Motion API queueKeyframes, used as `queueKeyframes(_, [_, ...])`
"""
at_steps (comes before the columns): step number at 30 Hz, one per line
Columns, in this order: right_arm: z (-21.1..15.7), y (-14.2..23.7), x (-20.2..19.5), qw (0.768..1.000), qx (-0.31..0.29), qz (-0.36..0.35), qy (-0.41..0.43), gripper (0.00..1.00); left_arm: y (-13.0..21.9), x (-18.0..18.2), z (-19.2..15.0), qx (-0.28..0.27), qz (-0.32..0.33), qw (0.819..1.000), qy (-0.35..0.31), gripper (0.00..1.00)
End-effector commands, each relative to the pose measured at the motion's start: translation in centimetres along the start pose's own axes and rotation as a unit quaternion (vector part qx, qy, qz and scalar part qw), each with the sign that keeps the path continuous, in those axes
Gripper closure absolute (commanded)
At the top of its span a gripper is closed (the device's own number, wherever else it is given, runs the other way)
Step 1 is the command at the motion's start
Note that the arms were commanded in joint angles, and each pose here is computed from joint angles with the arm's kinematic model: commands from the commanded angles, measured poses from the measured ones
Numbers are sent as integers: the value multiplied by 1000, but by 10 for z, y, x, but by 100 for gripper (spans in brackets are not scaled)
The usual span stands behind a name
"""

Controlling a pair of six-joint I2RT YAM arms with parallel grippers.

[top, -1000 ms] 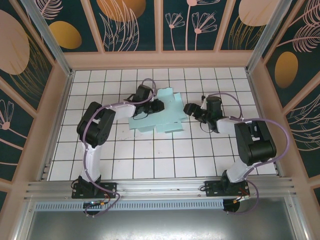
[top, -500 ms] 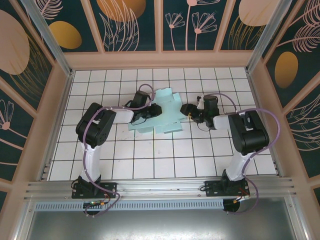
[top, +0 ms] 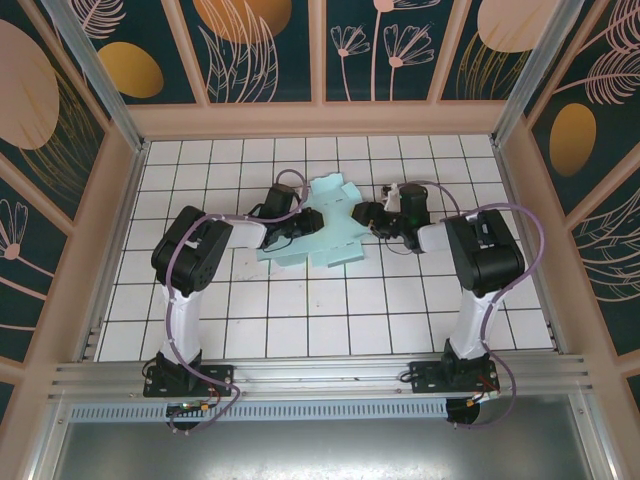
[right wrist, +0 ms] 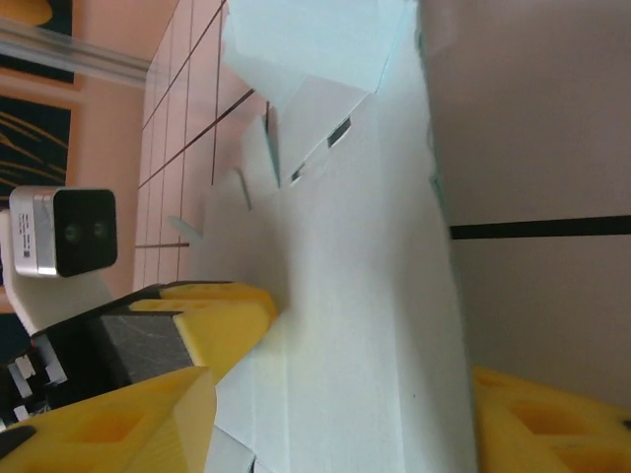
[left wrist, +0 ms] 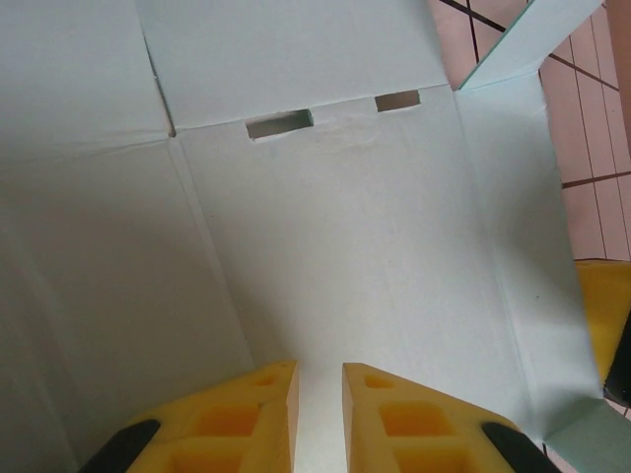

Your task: Fold the paper box

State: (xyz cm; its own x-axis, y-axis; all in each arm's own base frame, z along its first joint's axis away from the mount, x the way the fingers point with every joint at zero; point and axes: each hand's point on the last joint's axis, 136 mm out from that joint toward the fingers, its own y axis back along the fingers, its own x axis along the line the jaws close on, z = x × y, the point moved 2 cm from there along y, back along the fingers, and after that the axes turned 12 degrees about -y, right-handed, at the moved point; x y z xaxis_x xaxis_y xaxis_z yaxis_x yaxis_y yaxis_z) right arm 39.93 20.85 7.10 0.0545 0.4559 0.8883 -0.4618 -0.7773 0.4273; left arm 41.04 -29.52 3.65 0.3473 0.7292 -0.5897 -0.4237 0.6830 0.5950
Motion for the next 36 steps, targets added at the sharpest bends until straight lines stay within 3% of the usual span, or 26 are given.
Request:
queueKeyframes(1, [13,5,24,999,-26,14,37,56,-3,36,-60,86,58,993,48,80])
queueKeyframes(4, [19,7,17,998,-45,-20,42,74,-2,33,-57,83,56,994,46,80])
queueKeyframes(6, [22,7,9,997,-52,-46,44,81,0,31,-54,80,52,995,41,78])
queueKeyframes(9, [23,6,3,995,-52,-71,50,82,3,27,-52,80,50,995,32,75])
queueKeyframes(11, [23,7,2,994,-54,-75,50,71,6,27,-51,76,52,995,27,74])
queueKeyframes(13, [25,8,4,994,-58,-75,54,70,7,28,-51,77,56,995,25,74])
queueKeyframes(17, [27,11,5,992,-66,-84,62,86,7,29,-53,78,57,995,28,73])
queueKeyframes(19, [29,12,6,991,-71,-92,70,99,8,26,-51,74,52,996,27,71])
queueKeyframes(21, [28,12,6,988,-71,-109,84,100,11,22,-47,67,47,996,21,69])
queueKeyframes(24, [27,10,2,980,-65,-151,115,100,19,12,-33,49,39,998,9,58])
queueKeyframes(28, [26,11,-5,965,-50,-207,153,100,41,-22,0,-15,-13,1000,4,31])
queueKeyframes(30, [26,15,-11,955,-40,-238,174,100,56,-30,19,-53,-9,999,3,20])
queueKeyframes(33, [27,24,-21,925,-36,-312,213,100,80,-29,43,-107,28,994,-8,15])
queueKeyframes(36, [30,34,-31,884,-34,-391,254,100,97,-17,47,-131,57,990,-13,6])
